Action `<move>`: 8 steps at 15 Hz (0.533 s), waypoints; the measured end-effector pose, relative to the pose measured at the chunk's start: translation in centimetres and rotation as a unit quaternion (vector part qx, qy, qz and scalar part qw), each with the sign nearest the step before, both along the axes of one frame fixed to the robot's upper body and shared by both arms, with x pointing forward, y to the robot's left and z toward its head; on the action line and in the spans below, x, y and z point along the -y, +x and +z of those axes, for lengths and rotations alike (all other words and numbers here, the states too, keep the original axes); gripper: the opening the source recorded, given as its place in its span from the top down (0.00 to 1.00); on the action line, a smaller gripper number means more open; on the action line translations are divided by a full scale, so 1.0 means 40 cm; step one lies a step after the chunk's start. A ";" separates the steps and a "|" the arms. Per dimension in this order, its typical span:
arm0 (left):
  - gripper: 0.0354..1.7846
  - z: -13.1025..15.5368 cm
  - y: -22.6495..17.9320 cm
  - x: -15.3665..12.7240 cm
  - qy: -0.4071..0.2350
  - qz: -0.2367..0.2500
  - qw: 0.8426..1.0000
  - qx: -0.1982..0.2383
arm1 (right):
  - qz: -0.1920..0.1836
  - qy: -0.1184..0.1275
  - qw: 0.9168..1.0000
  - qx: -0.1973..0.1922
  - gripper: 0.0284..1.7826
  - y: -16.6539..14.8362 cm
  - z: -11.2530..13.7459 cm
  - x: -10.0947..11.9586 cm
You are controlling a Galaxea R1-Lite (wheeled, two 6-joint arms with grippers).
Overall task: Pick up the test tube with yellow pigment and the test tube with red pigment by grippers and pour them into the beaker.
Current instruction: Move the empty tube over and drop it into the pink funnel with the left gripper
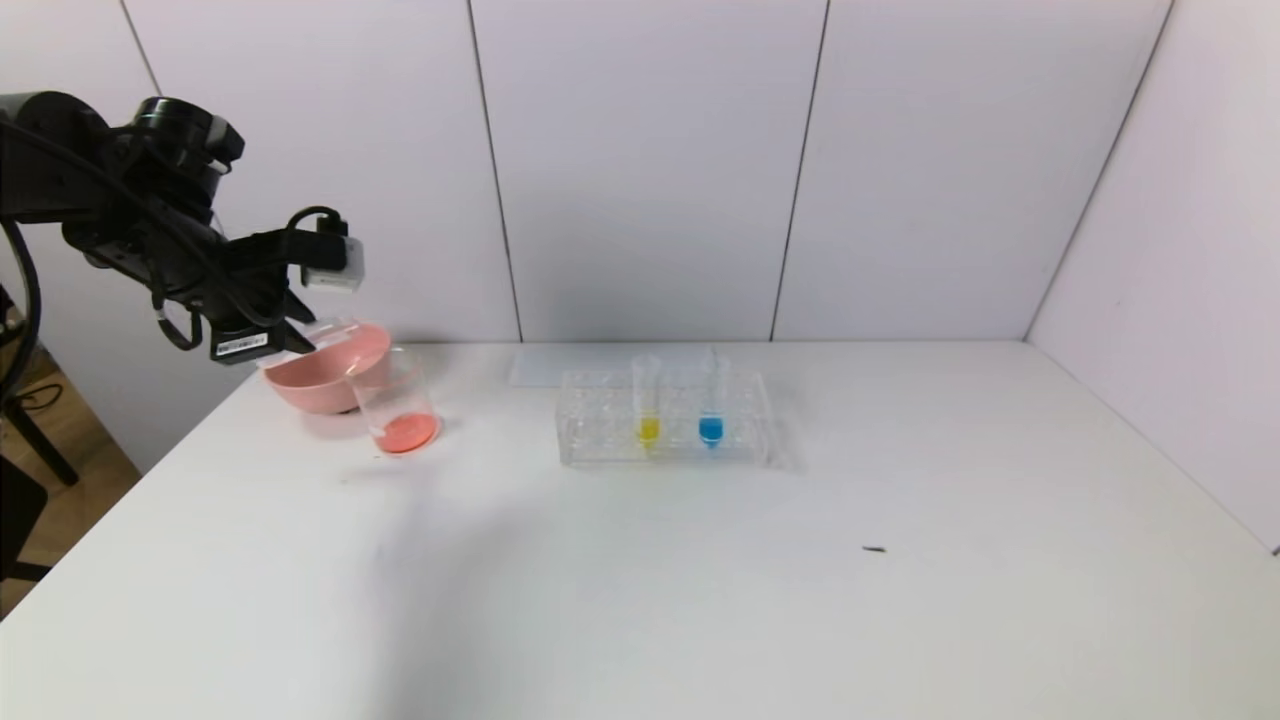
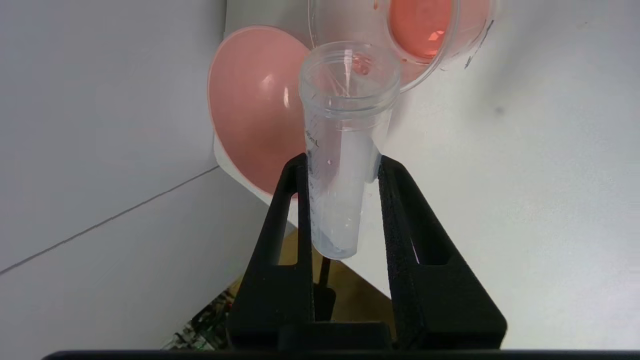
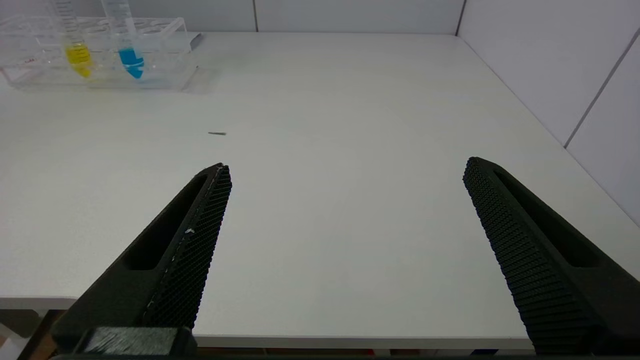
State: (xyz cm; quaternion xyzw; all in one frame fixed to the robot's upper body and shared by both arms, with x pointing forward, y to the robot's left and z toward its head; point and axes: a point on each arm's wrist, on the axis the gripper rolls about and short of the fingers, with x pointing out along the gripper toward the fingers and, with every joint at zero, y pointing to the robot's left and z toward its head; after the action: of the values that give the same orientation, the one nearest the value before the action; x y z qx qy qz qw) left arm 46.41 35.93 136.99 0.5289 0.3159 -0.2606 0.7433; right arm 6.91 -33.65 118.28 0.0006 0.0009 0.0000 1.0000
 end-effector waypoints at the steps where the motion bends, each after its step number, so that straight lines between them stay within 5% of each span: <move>1: 0.77 0.001 -0.003 -0.009 -0.021 0.005 1.000 0.000 | 0.000 0.000 1.000 0.000 0.05 0.000 0.000 0.000; 8: 0.77 0.004 -0.013 -0.019 -0.184 0.075 0.980 -0.019 | 0.000 0.000 1.000 0.000 0.05 0.000 0.000 0.000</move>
State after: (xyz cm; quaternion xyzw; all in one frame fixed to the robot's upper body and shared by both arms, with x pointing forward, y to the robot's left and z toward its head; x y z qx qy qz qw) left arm 45.89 36.68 137.15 0.3529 0.3149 -0.2679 0.8393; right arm 6.91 -33.65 118.28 0.0009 0.0009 0.0000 1.0000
